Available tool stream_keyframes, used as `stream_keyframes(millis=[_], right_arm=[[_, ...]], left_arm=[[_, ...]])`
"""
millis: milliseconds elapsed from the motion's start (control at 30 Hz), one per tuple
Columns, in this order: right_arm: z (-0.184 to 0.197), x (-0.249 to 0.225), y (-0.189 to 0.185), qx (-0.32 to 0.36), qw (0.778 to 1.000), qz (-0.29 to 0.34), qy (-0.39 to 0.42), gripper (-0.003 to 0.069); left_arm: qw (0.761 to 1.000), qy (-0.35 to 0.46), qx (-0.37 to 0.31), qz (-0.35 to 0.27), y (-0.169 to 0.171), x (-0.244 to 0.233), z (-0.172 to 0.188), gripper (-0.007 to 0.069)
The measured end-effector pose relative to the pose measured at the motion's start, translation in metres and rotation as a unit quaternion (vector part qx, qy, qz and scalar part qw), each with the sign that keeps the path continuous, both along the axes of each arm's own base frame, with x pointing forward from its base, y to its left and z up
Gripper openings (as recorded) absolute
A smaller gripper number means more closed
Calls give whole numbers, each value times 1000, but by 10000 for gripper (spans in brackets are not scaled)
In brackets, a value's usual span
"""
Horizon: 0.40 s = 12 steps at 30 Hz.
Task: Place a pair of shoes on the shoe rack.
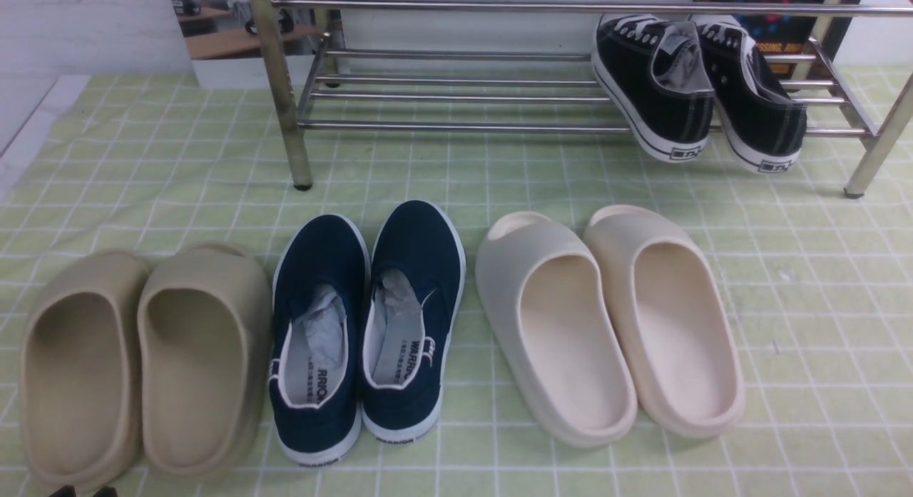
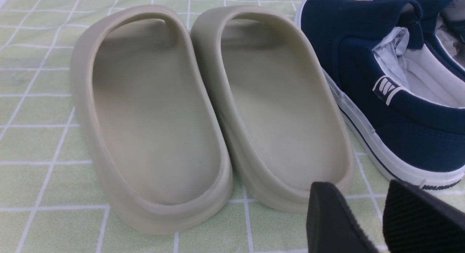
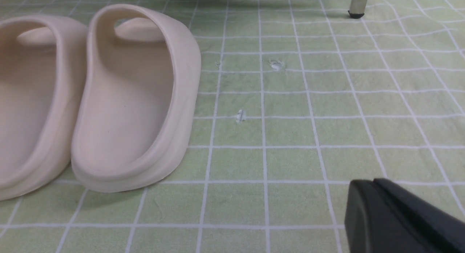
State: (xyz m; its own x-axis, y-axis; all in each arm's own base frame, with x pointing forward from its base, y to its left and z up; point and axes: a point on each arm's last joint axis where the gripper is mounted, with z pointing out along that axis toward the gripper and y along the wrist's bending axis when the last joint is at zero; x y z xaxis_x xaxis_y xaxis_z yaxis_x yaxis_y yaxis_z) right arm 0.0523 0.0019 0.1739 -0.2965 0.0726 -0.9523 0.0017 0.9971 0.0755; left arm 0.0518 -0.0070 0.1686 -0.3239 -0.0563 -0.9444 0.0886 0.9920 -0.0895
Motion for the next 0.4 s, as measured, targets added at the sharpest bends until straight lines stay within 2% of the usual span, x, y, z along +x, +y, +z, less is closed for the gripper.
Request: stream_keyframes(millis=[400], right_arm=[[0,0,0,0,1000,0,0,41]], left_arm=[[1000,0,0,0,0,0,0,239]])
